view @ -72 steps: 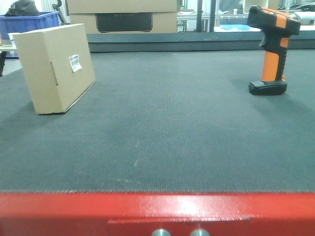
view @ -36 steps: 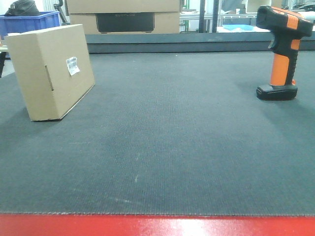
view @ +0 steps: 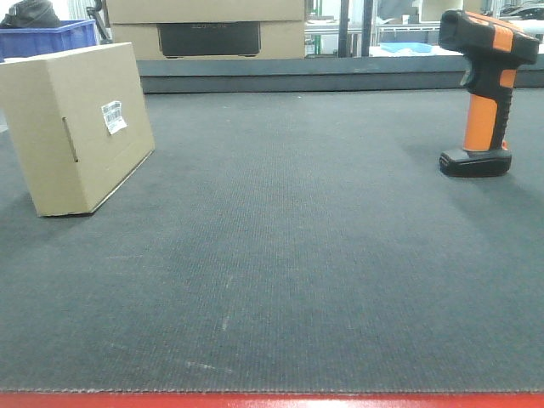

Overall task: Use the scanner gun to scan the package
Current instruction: 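Turn and approach the red table with the box and scanner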

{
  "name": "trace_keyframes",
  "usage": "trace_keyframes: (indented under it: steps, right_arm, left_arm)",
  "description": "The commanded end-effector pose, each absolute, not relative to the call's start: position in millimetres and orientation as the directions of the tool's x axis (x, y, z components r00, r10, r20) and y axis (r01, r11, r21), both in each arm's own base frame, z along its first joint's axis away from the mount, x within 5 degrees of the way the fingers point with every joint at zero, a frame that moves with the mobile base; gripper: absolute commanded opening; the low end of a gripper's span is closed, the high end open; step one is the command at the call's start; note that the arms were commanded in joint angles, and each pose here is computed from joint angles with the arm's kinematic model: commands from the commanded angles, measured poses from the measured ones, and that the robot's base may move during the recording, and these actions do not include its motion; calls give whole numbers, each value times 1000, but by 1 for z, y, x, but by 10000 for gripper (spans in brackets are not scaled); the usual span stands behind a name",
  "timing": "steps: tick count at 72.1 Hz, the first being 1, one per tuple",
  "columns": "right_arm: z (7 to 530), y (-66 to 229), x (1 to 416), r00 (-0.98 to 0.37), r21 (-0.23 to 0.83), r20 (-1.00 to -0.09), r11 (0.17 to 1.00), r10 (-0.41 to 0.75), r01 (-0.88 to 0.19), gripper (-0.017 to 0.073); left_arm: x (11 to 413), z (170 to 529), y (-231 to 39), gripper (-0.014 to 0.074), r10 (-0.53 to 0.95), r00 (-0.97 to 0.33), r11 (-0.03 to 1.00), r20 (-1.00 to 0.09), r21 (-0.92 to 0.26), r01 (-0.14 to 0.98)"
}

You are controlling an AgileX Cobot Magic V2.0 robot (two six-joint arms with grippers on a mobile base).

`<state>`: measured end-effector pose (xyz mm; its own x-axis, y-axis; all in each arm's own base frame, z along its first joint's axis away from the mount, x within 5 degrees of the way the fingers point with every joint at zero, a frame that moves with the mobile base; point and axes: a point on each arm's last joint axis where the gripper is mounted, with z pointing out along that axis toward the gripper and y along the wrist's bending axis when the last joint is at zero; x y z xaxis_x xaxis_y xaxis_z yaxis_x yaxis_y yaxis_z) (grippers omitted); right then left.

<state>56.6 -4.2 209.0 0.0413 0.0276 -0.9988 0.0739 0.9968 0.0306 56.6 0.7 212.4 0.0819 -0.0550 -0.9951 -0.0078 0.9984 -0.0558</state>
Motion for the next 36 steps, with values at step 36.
trace_keyframes:
  steps: [36]
  right_arm:
    - [211, -4, 56, 61, 29, -998, 996, 24, 79, -169]
  left_arm:
    - [56, 215, 1, -111, -60, 105, 998, -993, -62, -10]
